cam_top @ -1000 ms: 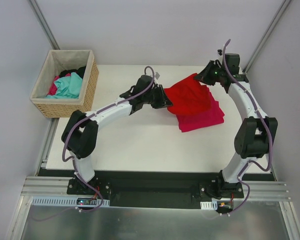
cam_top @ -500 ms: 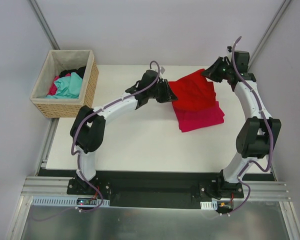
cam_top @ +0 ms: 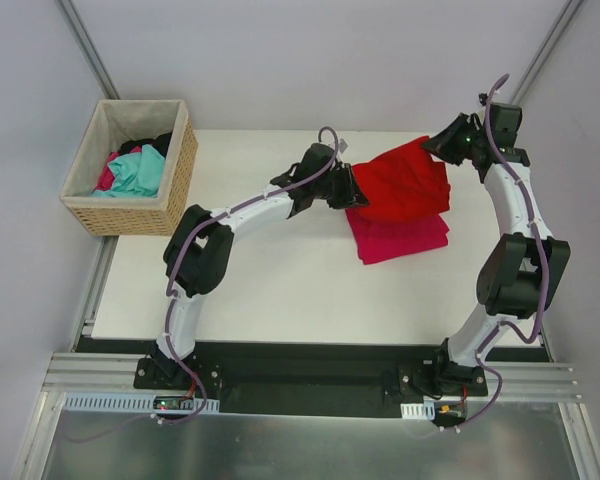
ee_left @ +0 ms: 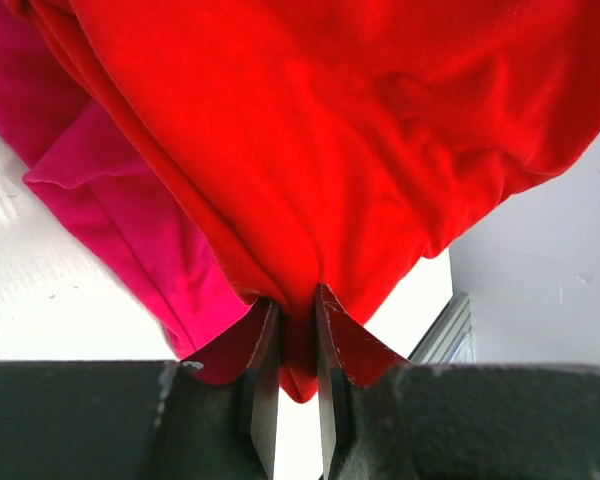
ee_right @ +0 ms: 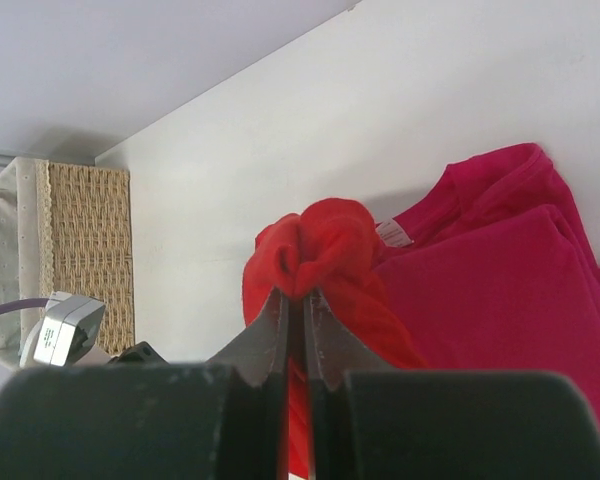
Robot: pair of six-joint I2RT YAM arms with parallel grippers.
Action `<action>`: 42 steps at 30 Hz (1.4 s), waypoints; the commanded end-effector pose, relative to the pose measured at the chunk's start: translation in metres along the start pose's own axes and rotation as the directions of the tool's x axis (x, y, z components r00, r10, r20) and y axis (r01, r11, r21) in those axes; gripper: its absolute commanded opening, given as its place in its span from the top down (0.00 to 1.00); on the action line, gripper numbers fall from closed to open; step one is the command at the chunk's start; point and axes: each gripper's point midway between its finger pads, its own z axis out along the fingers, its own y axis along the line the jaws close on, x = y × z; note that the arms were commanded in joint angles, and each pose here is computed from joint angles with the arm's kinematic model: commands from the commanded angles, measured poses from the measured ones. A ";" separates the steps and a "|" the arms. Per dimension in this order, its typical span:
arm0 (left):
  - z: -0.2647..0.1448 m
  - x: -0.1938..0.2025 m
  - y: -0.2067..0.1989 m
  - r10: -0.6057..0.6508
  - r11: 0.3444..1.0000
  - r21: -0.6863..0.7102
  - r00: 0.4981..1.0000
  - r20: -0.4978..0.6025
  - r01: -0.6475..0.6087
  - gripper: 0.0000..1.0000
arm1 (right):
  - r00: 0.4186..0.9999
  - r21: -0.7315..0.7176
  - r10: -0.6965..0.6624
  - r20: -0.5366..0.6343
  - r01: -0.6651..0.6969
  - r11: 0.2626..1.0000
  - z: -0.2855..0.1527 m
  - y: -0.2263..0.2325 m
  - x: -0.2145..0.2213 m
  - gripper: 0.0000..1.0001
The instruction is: Fold and stack the t-shirts
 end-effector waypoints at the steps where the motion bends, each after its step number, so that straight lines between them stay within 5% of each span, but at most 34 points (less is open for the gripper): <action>1: 0.002 -0.003 -0.020 0.041 0.997 0.065 0.999 0.003 -0.041 1.00 | 0.998 -0.057 -0.021 0.061 0.024 0.998 -0.005 0.014 -0.017 0.99; 12: 0.023 0.041 0.033 -0.020 1.000 -0.006 0.996 -0.081 0.020 1.00 | 0.997 0.059 0.060 -0.055 -0.057 0.997 0.042 -0.055 0.027 1.00; 22: 0.028 0.073 0.039 -0.037 0.999 -0.007 0.991 -0.127 0.036 1.00 | 0.990 0.143 0.114 -0.079 -0.102 0.984 0.054 -0.094 0.042 0.99; 28: 0.032 0.088 0.011 -0.035 0.998 0.051 0.988 -0.149 0.043 1.00 | 0.989 0.147 0.125 -0.081 -0.112 0.983 0.060 -0.096 0.041 0.99; 42: 0.004 0.031 -0.062 0.069 0.991 0.115 0.997 -0.045 -0.063 1.00 | 0.997 0.076 0.057 -0.047 -0.054 0.996 0.047 -0.056 0.019 0.99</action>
